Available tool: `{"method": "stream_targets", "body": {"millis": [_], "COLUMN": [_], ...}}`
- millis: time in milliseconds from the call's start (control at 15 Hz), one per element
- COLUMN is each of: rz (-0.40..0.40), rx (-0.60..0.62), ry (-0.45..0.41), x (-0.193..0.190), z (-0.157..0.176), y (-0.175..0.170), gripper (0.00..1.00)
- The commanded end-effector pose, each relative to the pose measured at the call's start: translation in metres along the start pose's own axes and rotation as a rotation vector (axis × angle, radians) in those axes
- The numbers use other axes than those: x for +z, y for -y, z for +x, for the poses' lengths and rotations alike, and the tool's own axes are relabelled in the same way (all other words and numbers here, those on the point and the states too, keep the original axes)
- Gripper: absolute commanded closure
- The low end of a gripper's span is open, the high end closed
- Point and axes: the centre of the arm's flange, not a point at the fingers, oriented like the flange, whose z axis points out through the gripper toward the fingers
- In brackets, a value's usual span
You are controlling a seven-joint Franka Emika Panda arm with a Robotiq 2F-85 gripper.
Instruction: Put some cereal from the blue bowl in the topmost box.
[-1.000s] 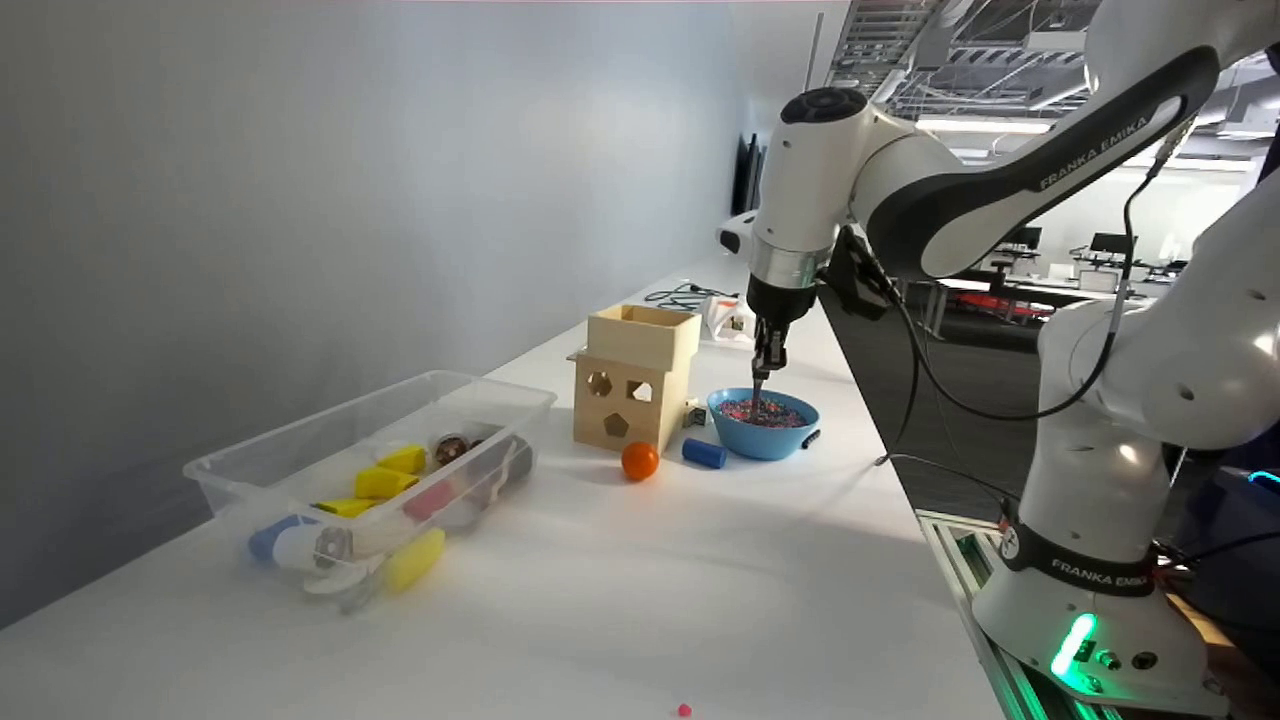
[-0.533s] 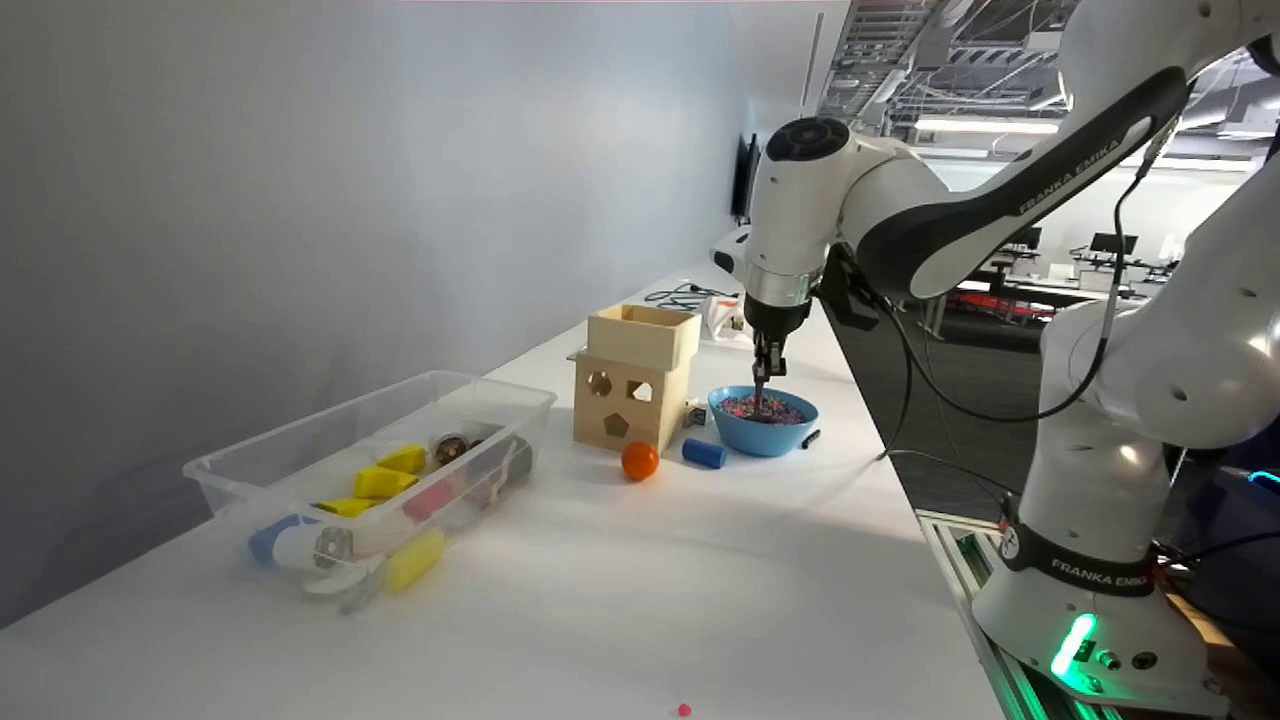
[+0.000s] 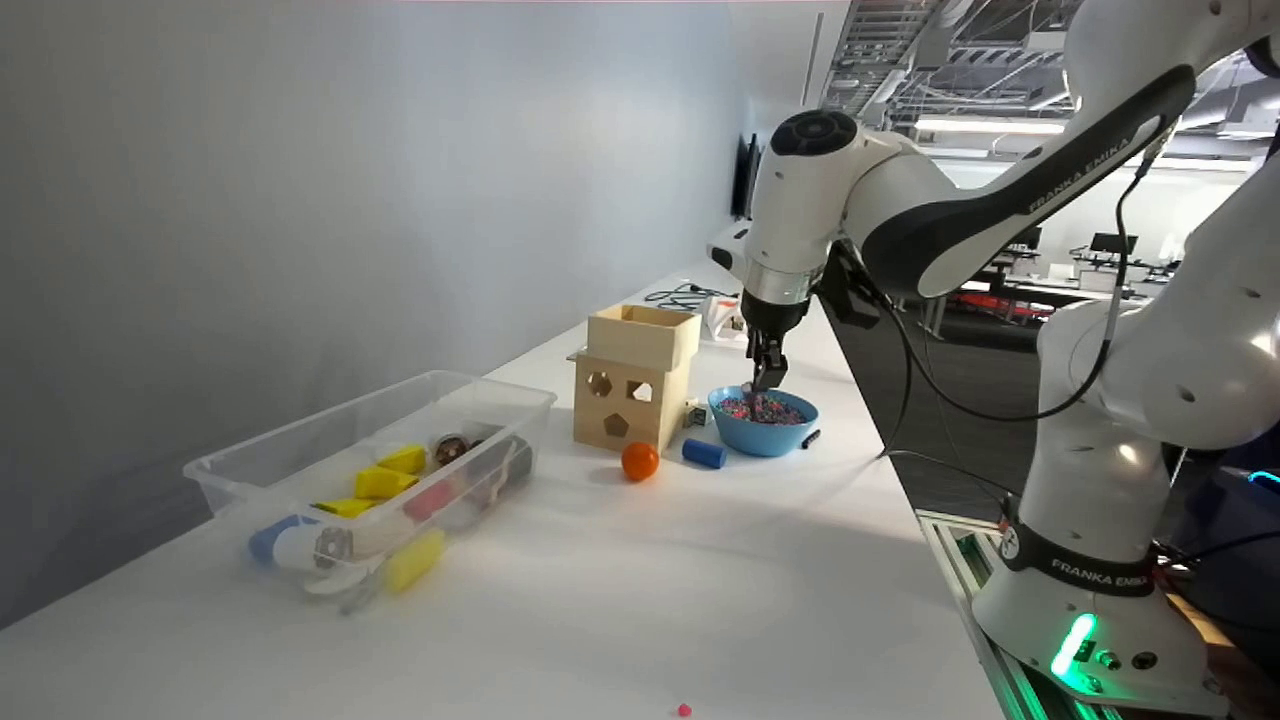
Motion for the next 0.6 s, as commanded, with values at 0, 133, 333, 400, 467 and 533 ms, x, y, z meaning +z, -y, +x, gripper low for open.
{"method": "stream_targets", "body": {"millis": [0, 133, 333, 400, 467, 533], "rz": [0.034, 0.08, 0.163, 0.203, 0.234, 0.179], "rx": [0.002, 0.02, 0.033, 0.032, 0.029, 0.038], "ry": [-0.037, -0.064, -0.106, -0.119, -0.147, -0.119], "x": [-0.034, -0.051, -0.078, -0.088, -0.098, -0.074], "z": [-0.011, -0.014, -0.019, -0.022, -0.025, -0.009], "y": [0.002, 0.003, 0.003, 0.002, 0.0, 0.008], "gripper": [0.08, 0.0, 0.0, 0.0, 0.0, 0.0]}}
